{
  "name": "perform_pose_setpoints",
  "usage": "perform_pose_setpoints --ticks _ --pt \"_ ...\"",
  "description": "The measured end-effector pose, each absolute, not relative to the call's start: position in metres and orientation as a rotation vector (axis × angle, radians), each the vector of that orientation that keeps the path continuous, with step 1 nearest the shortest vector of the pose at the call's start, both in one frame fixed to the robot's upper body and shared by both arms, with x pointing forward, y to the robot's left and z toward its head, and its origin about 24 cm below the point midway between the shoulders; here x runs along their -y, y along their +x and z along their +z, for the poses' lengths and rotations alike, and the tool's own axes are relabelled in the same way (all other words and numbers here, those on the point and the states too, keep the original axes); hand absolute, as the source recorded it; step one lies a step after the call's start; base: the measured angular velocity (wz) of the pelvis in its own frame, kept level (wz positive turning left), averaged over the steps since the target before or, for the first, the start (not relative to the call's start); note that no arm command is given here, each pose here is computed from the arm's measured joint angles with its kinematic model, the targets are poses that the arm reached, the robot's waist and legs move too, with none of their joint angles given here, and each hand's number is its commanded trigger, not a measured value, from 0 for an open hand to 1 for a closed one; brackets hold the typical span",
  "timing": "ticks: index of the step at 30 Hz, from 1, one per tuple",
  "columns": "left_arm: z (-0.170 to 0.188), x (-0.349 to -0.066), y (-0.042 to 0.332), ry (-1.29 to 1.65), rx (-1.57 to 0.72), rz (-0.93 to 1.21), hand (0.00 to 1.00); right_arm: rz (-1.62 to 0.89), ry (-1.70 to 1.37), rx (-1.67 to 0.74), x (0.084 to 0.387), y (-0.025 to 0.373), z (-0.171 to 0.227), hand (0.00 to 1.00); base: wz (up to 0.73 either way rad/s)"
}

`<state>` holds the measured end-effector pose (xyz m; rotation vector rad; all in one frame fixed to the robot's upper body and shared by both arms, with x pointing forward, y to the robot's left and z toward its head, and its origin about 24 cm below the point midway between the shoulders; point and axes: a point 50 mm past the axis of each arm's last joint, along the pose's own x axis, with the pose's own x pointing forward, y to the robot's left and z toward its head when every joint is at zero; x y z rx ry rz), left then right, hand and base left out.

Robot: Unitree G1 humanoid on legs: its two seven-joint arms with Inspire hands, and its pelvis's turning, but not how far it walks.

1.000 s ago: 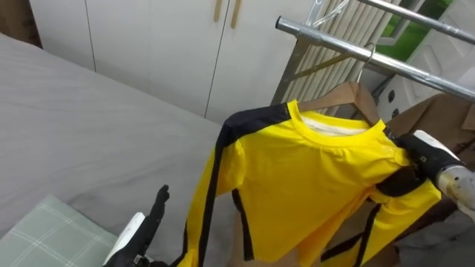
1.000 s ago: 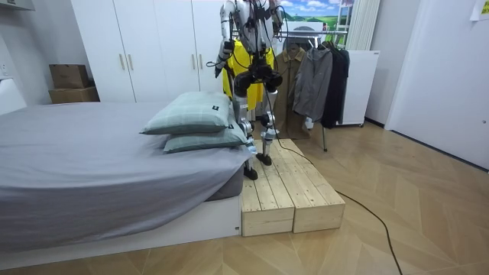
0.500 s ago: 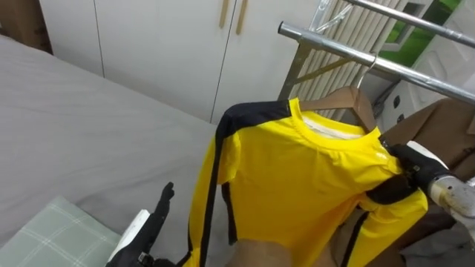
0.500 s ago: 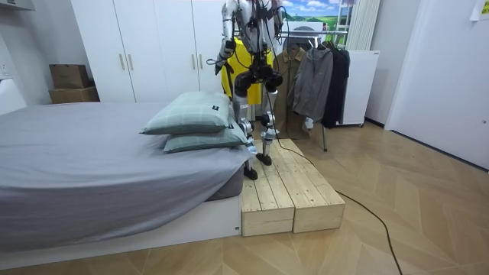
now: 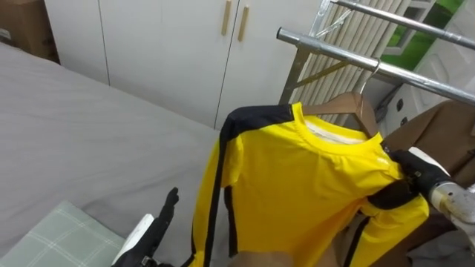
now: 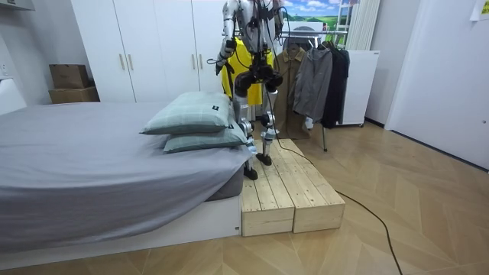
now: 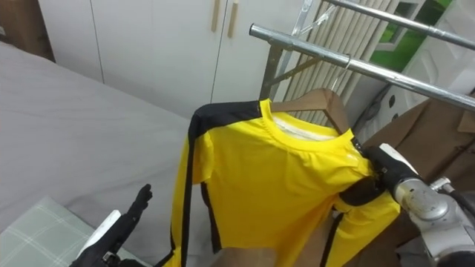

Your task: Hang clothes

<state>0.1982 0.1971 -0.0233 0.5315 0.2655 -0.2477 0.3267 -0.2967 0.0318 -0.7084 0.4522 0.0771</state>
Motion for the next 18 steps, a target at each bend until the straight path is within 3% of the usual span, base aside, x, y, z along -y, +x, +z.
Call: perform_pose_setpoints --ticks 1,2,3,4,18 --pt "-0.024 -0.197 0.198 0.531 -0.270 -0.253 0.00 0.074 -0.710 -0.451 0.297 0.327 0.032 0.90 0.00" --pt "-0.025 -0.197 0.198 0.530 -0.275 -0.256 0.00 0.071 -0.710 -0.450 0.297 0.327 0.032 0.52 0.00" --pt "-0.026 -0.198 0.197 0.530 -0.281 -0.259 0.00 0.070 -0.710 -0.451 0.297 0.327 0.032 0.41 0.00" --pt "-0.026 -0.198 0.197 0.530 -0.284 -0.260 0.00 0.070 -0.710 -0.452 0.297 0.327 0.032 0.00 0.00" --pt "-0.027 -0.195 0.198 0.514 -0.288 -0.272 0.00 0.081 -0.669 -0.551 0.302 0.319 0.018 0.00 -0.01"
